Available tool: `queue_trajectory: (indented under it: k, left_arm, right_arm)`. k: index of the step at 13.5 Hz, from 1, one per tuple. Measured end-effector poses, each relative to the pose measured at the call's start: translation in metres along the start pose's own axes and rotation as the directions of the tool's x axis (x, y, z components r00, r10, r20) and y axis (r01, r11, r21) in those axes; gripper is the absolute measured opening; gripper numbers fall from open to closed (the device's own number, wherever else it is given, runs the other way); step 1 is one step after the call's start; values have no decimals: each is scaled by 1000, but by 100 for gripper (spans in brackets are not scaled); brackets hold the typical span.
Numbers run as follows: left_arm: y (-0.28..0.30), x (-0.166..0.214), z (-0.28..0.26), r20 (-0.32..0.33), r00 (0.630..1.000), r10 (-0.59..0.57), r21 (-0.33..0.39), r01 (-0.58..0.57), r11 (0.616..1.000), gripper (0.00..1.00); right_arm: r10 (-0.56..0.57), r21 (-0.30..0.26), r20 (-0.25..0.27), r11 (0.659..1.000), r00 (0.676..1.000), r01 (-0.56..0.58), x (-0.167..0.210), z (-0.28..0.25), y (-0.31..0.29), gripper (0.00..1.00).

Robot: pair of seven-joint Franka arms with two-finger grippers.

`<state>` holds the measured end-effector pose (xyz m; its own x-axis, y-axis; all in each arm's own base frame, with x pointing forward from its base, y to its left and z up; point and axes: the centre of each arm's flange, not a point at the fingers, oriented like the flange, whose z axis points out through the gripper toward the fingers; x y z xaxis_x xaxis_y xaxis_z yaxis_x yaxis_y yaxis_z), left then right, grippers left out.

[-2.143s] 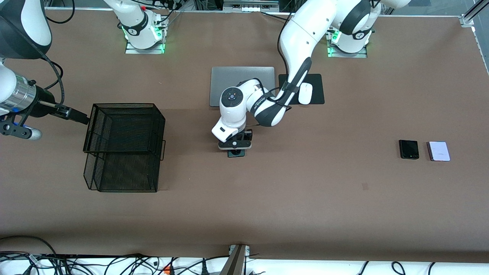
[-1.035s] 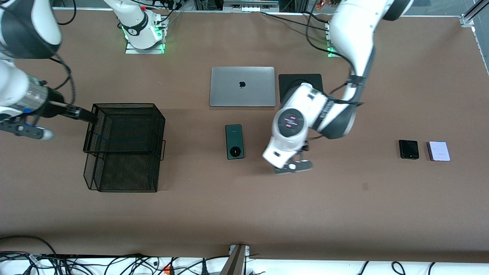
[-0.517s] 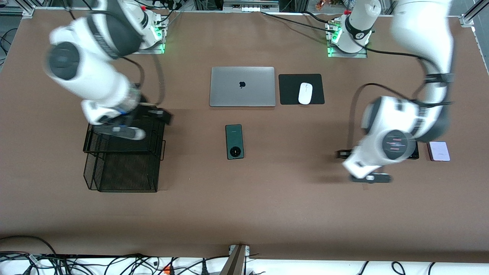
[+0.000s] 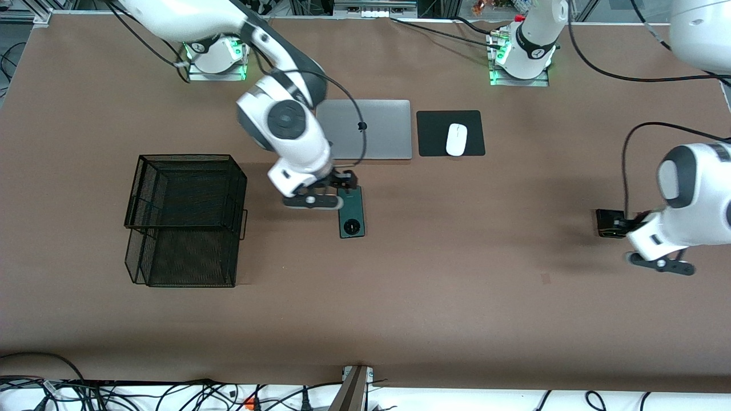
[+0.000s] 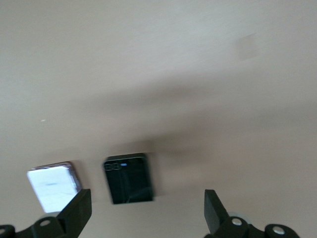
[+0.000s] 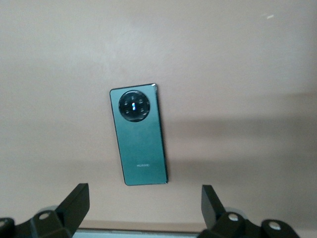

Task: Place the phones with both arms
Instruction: 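Grasp the green phone with the right gripper while the left grasps the flip phone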

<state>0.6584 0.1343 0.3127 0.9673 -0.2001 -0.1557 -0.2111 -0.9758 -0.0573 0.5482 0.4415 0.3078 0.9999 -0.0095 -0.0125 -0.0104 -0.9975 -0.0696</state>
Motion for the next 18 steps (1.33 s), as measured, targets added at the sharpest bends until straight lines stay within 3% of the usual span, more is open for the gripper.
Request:
queue_trajectory:
  k: [2,5,11,18]
  left_arm:
    - [-32,-22,24,-46,999,-17,5,17,1000,100]
    - [-53,-54,66,-101,993,-61,10,62,998,100]
    - [-50,-85,113,-133,974,-183,-86,173,981,100]
    - [-39,-91,133,-135,972,-194,-95,182,979,100]
  right_arm:
    - [-38,-19,-6,999,999,38,4,35,-6,100]
    - [-46,-4,8,999,999,46,6,69,-7,100]
    - [-146,-37,-12,989,989,145,-13,116,-23,100]
    - [-192,-60,-27,980,981,190,-16,138,-22,100]
